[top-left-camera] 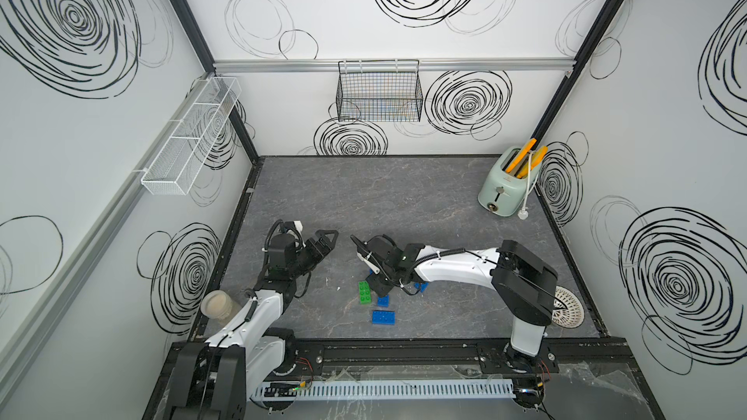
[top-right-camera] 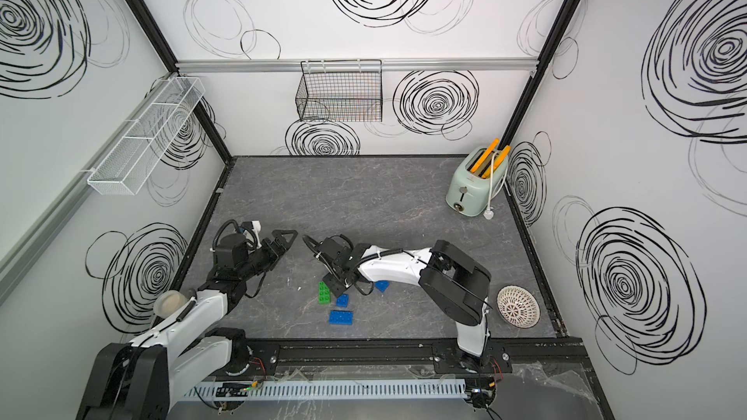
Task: Assemble a heart with lego
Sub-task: Pick up the lego brick from the center of the board.
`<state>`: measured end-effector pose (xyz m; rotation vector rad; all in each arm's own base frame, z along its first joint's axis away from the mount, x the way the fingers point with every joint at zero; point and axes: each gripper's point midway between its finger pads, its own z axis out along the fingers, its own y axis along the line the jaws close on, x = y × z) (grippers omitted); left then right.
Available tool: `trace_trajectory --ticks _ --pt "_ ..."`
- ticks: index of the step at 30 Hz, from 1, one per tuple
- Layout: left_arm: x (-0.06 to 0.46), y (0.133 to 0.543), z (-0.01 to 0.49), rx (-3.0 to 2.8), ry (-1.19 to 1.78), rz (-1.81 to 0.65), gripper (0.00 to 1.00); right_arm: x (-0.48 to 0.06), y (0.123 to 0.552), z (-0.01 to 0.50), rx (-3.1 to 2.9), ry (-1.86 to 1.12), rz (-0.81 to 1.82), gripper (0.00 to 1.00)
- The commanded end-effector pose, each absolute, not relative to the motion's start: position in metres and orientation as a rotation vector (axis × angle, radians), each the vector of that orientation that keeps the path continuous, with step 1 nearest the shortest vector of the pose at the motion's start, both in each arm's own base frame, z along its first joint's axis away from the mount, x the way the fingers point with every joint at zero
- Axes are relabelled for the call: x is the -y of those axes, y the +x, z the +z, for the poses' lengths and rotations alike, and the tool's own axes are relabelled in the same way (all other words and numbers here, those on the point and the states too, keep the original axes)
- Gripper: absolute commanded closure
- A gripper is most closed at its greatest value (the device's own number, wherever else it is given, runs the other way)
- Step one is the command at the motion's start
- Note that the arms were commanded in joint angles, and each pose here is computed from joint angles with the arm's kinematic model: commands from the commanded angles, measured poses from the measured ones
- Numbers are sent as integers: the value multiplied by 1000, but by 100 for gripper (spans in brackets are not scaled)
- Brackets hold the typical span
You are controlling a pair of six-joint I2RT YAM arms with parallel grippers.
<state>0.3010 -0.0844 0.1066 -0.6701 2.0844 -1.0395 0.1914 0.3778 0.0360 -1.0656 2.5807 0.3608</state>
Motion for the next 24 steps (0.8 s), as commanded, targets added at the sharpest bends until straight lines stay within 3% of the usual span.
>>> trace_trajectory --ticks 1,7,16,24 --pt "85 300 110 -2070 -647 -1055 3 -376 193 32 -2599 -1054 311 50" --pt "85 299 107 -2076 -647 -1054 3 -365 196 29 -2589 -1091 228 58" --pt "86 299 107 -2077 -647 -1058 3 -370 198 26 -2578 -1145 224 51" --pt "86 299 106 -2076 -646 -1062 3 -372 201 23 -2577 -1143 211 55"
